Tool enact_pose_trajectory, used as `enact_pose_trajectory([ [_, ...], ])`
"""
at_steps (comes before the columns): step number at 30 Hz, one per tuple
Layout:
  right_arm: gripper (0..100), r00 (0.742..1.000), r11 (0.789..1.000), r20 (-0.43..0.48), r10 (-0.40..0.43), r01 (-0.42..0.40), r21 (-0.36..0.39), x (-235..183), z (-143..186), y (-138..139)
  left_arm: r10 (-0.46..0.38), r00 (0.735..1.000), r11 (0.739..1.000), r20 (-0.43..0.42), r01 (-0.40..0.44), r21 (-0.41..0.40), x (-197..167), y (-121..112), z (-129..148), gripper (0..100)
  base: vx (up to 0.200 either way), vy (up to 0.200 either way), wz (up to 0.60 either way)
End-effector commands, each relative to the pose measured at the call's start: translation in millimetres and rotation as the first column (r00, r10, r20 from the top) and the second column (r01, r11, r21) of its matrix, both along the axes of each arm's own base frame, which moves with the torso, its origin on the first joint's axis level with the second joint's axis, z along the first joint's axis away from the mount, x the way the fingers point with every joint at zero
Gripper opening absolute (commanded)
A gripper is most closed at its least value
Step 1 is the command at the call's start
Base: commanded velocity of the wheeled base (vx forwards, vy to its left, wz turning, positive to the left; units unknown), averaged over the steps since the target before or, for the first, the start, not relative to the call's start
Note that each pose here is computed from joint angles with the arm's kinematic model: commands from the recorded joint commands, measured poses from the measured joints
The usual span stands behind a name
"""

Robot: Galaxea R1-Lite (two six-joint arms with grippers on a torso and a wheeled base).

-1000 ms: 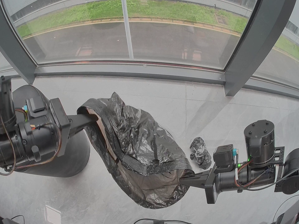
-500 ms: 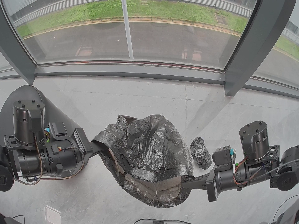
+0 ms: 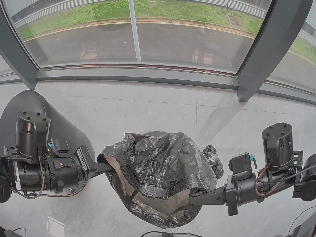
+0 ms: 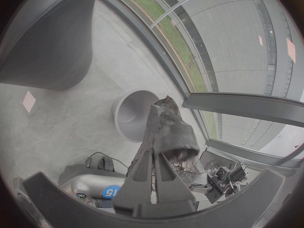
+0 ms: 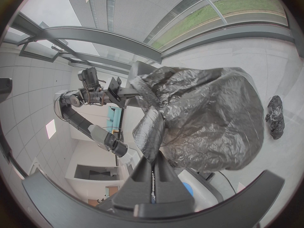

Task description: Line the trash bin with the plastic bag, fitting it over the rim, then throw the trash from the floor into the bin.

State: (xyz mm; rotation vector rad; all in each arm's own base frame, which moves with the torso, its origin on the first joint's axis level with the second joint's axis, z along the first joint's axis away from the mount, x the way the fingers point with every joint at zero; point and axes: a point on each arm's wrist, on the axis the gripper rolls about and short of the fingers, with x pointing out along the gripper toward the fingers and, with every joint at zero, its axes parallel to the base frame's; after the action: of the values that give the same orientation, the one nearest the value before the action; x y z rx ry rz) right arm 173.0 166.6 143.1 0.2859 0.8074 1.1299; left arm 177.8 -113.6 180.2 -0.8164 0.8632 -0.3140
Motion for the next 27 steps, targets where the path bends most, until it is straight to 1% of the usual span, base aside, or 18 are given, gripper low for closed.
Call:
enact_pose_trajectory([
  [1, 0, 1.0, 0.999, 0.013, 0.024, -0.025, 0.036, -8, 10, -1, 0.006, 1.0, 1.0, 0.012, -0.006, -0.018, -12, 7, 9, 0, 0.0, 0.0, 0.0],
  [5, 0, 0.999, 0.999, 0.005, 0.039, -0.039, 0.034, -9, 8, 1, 0.009, 1.0, 1.0, 0.011, -0.009, -0.022, -19, 11, 10, 0, 0.0, 0.0, 0.0],
  [10, 0, 0.997, 0.996, 0.014, 0.08, -0.081, 0.042, -15, 10, 8, 0.016, 1.0, 0.999, 0.014, -0.015, -0.034, -29, 18, 9, 0, 0.0, 0.0, 0.0],
  [16, 0, 0.997, 0.997, 0.015, 0.073, -0.074, 0.038, -10, 9, 13, 0.013, 1.0, 0.999, 0.016, -0.013, -0.033, -32, 20, 8, 0, 0.0, 0.0, 0.0],
  [19, 0, 0.998, 0.997, 0.018, 0.06, -0.061, 0.037, -8, 8, 12, 0.005, 1.0, 1.0, 0.012, -0.005, -0.025, -34, 21, 3, 0, 0.0, 0.0, 0.0],
  [21, 0, 0.998, 0.998, 0.027, 0.05, -0.051, 0.043, -6, 11, 12, -0.02, 1.0, 1.0, 0.022, 0.02, -0.019, -40, 22, 0, 0, 0.0, 0.0, 0.0],
  [23, 0, 0.998, 0.998, 0.043, 0.034, -0.036, 0.057, 0, 16, 11, -0.094, 0.993, 0.995, 0.066, 0.096, -0.026, -50, 22, 1, 0, 0.0, 0.0, 0.0],
  [25, 0, 0.998, 0.997, 0.059, 0.023, -0.028, 0.072, 5, 22, 13, -0.153, 0.982, 0.988, 0.11, 0.156, -0.015, -58, 24, 0, 0, 0.0, 0.0, 0.0],
  [26, 0, 0.998, 0.997, 0.063, 0.019, -0.024, 0.075, 7, 24, 14, -0.168, 0.978, 0.985, 0.127, 0.17, -0.008, -59, 25, 0, 0, 0.0, 0.0, 0.0],
  [27, 0, 0.997, 0.997, 0.075, 0.008, -0.015, 0.082, 10, 28, 15, -0.201, 0.965, 0.98, 0.167, 0.2, 0.025, -63, 26, 0, 0, 0.0, 0.0, 0.0],
])
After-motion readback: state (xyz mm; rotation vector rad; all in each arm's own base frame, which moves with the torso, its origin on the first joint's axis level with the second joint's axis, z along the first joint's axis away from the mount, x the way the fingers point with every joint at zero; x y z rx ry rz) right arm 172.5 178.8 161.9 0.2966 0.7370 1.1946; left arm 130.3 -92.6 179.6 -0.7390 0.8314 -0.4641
